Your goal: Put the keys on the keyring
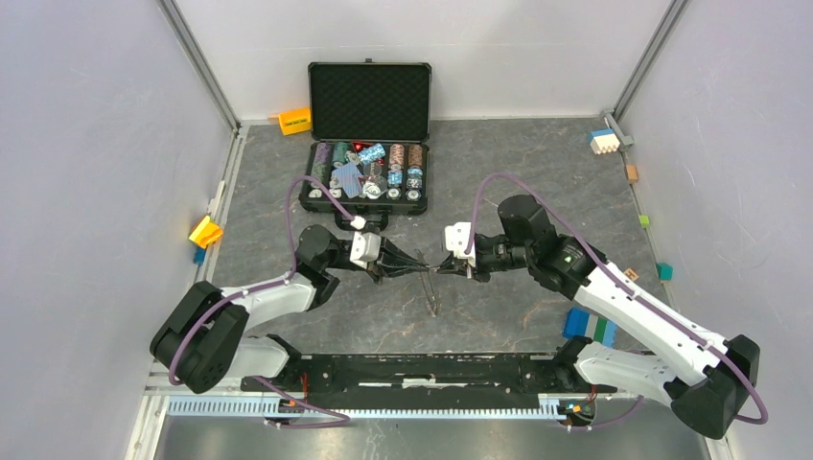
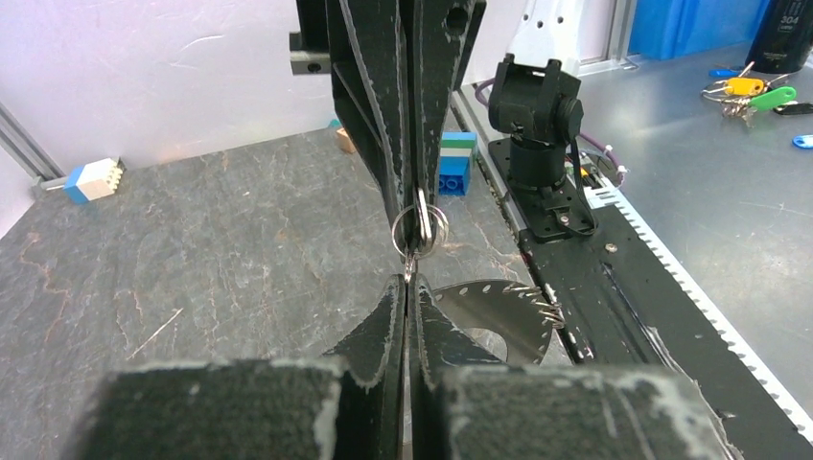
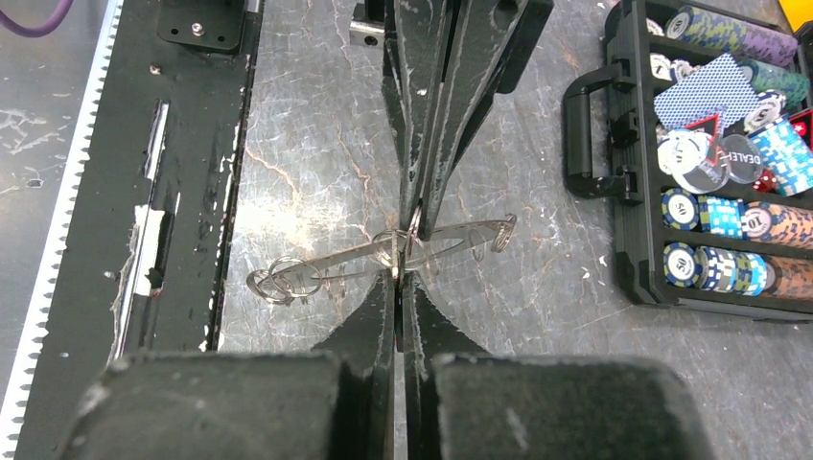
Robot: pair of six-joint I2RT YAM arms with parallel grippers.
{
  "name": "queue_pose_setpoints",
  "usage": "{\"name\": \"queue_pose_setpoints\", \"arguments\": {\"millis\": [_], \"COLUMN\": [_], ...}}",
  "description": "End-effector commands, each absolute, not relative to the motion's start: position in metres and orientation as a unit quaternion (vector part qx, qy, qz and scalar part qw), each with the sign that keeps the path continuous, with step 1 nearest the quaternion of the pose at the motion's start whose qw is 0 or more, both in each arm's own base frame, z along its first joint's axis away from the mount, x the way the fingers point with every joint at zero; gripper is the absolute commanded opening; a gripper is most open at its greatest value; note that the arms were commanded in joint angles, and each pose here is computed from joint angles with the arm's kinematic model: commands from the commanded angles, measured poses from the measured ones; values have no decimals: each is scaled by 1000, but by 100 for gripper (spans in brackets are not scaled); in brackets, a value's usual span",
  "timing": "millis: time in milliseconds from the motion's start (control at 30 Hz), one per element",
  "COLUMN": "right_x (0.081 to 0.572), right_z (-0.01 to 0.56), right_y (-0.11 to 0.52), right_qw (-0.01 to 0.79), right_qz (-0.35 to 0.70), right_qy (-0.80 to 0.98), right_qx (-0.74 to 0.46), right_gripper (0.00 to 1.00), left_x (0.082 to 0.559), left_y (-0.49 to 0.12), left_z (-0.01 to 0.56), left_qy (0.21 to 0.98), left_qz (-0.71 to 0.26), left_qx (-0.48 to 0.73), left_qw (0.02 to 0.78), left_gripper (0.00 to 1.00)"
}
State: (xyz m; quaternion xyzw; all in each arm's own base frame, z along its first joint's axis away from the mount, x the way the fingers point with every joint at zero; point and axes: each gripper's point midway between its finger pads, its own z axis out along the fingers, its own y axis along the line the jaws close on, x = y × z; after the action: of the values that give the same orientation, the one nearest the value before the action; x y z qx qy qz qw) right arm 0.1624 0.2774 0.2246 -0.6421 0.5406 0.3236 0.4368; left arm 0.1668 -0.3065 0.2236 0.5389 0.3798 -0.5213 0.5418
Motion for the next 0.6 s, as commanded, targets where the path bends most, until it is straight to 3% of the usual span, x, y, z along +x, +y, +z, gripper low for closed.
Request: {"name": "queue_pose_setpoints", "arguments": {"millis": [0, 267, 567], "right_x": [168, 179, 205], "right_z": [254, 258, 249], "right_y": [280, 279, 261], "right_qw": [466, 465, 435], "right_qz": [315, 295, 208], "right_qy": [524, 545, 594], "right_qx": [-640, -632, -644], "right_gripper": [0, 0, 0], "left_x": [166, 173, 189], "left_y": [-305, -308, -308], "left_z": [228, 229, 246], "left_qy": [348, 361, 389], "left_qz": [-495, -491, -484], "left_qx": [560, 556, 545], "left_qw": [566, 564, 563], "left_gripper": [2, 6, 65]}}
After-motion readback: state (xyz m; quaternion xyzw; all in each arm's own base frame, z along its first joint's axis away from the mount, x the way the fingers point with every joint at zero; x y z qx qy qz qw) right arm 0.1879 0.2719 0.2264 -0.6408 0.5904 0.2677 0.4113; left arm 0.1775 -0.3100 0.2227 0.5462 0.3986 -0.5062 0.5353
